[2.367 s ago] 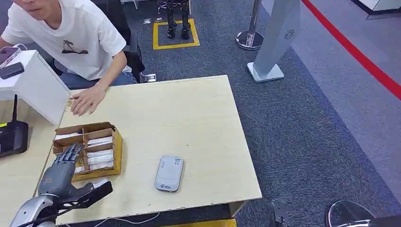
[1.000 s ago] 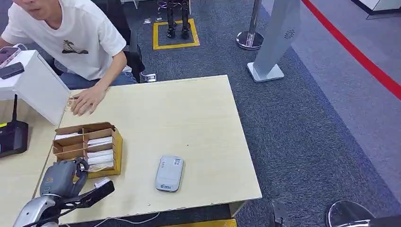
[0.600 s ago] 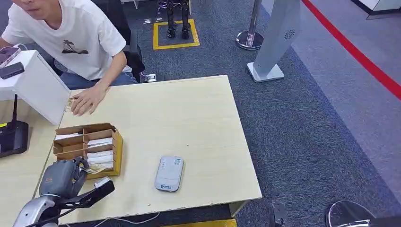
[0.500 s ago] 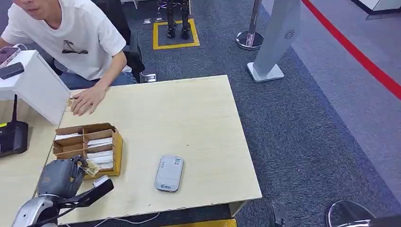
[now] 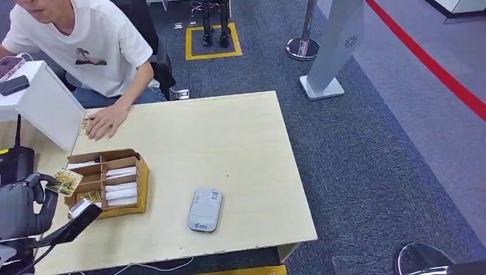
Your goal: Pass the card to the sensor for recognition and then transmit it.
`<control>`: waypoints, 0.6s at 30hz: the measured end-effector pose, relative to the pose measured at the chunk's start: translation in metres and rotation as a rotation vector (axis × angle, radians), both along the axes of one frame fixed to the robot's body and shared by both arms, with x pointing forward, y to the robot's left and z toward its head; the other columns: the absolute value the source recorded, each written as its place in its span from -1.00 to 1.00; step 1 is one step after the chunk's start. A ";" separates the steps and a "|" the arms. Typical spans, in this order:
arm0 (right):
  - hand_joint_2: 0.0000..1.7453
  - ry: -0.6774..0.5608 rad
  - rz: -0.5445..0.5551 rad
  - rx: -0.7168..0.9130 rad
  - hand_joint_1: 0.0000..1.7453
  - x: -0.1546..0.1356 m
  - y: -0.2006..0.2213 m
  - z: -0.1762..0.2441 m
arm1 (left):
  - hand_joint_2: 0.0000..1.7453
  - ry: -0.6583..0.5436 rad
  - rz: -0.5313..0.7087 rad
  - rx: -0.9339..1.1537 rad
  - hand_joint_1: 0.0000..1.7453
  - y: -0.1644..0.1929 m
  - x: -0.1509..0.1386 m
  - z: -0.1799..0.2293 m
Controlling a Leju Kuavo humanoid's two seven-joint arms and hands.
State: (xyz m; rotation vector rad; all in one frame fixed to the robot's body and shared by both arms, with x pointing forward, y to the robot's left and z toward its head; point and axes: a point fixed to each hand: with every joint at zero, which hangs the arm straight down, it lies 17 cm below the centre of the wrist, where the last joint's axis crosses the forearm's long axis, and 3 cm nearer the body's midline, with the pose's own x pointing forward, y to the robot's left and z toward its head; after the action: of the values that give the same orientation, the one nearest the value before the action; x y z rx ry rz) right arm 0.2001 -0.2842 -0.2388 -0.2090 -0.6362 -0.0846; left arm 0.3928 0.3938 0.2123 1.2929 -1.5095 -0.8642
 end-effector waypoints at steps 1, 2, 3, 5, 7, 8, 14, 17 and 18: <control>-1.00 0.001 0.001 0.000 -1.00 0.000 0.000 0.000 | 1.00 -0.013 0.021 0.004 1.00 0.009 -0.001 0.005; -1.00 0.002 0.002 -0.002 -1.00 -0.001 0.000 0.000 | 1.00 -0.020 0.052 0.009 1.00 0.022 -0.003 0.009; -1.00 0.003 0.005 -0.004 -1.00 -0.001 0.000 0.000 | 1.00 -0.019 0.078 0.015 1.00 0.033 -0.004 0.011; -1.00 0.007 0.012 -0.007 -1.00 -0.002 0.000 -0.001 | 1.00 -0.003 0.137 0.033 1.00 0.061 -0.005 0.014; -1.00 0.009 0.022 -0.009 -1.00 0.000 0.001 -0.001 | 1.00 0.019 0.195 0.055 1.00 0.088 -0.003 0.012; -1.00 0.009 0.026 -0.009 -1.00 0.001 0.001 0.000 | 1.00 0.021 0.218 0.063 1.00 0.099 -0.001 0.013; -1.00 -0.017 0.044 0.007 -1.00 0.017 0.005 0.005 | 1.00 0.066 0.304 0.081 1.00 0.138 0.022 0.001; -1.00 -0.051 0.045 0.014 -1.00 0.036 0.008 0.013 | 1.00 0.067 0.336 0.078 1.00 0.146 0.041 0.010; -1.00 -0.060 0.046 0.015 -1.00 0.042 0.009 0.015 | 1.00 0.067 0.339 0.072 1.00 0.146 0.049 0.012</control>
State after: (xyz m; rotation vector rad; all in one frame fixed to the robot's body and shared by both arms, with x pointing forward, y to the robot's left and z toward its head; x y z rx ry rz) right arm 0.2426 -0.2753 -0.2236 -0.1777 -0.7001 -0.0513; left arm 0.4415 0.5399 0.2248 1.5037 -1.1705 -0.7369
